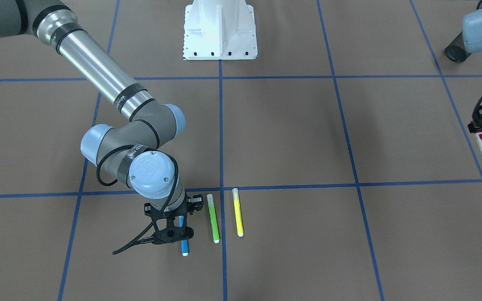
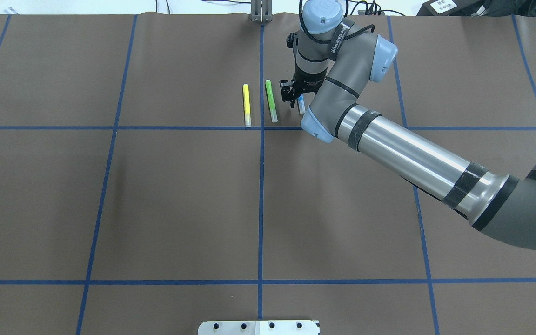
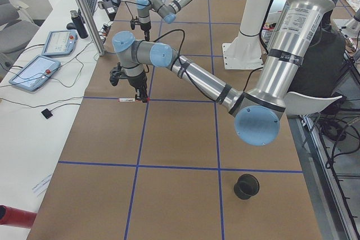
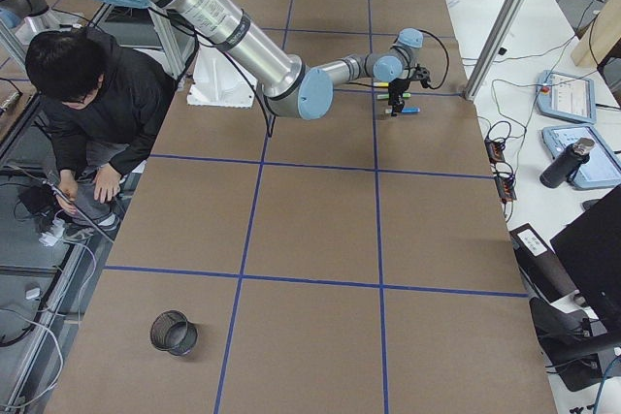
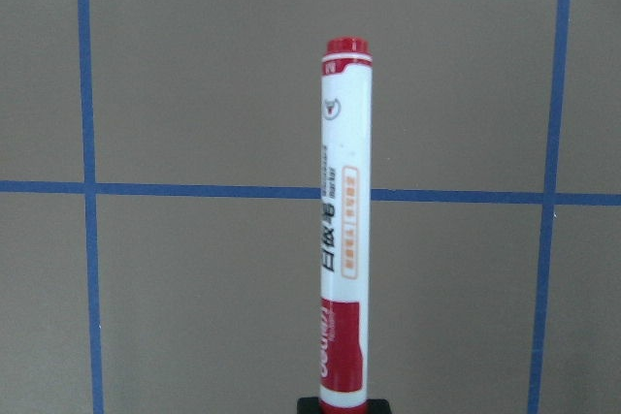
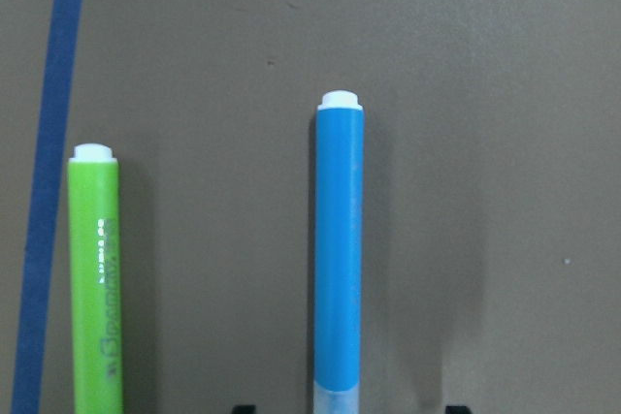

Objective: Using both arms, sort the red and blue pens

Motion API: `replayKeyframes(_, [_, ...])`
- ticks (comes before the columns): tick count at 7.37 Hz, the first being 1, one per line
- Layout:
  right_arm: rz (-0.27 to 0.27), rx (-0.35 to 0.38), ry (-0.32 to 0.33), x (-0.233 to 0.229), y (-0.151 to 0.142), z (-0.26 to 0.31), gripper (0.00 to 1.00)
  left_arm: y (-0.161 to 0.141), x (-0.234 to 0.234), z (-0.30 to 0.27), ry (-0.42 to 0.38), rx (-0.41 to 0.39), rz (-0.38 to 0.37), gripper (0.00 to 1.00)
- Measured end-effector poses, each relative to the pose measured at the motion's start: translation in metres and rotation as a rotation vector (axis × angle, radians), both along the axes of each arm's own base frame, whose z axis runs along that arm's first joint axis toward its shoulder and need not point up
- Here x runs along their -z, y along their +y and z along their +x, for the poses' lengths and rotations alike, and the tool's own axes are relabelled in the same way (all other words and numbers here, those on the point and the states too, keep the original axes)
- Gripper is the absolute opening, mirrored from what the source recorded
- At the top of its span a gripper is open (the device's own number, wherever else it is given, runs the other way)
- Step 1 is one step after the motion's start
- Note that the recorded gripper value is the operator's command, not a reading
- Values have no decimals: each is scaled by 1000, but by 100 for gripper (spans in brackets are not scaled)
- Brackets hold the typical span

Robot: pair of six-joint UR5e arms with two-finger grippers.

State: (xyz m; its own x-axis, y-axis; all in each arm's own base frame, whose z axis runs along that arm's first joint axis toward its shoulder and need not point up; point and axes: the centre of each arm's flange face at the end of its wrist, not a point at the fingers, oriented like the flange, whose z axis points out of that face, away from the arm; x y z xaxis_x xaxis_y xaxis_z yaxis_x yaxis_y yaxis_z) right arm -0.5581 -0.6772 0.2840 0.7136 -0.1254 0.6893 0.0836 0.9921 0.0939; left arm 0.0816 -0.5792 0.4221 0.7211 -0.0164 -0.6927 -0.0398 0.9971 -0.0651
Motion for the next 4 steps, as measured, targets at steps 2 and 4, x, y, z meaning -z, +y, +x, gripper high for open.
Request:
replayKeyframes(2, [-2,-1,4,-2,-1,0,56,0,0,0,0,0,0,0])
replayKeyframes(4, [-2,-1,4,-2,-1,-1,41,0,0,0,0,0,0,0])
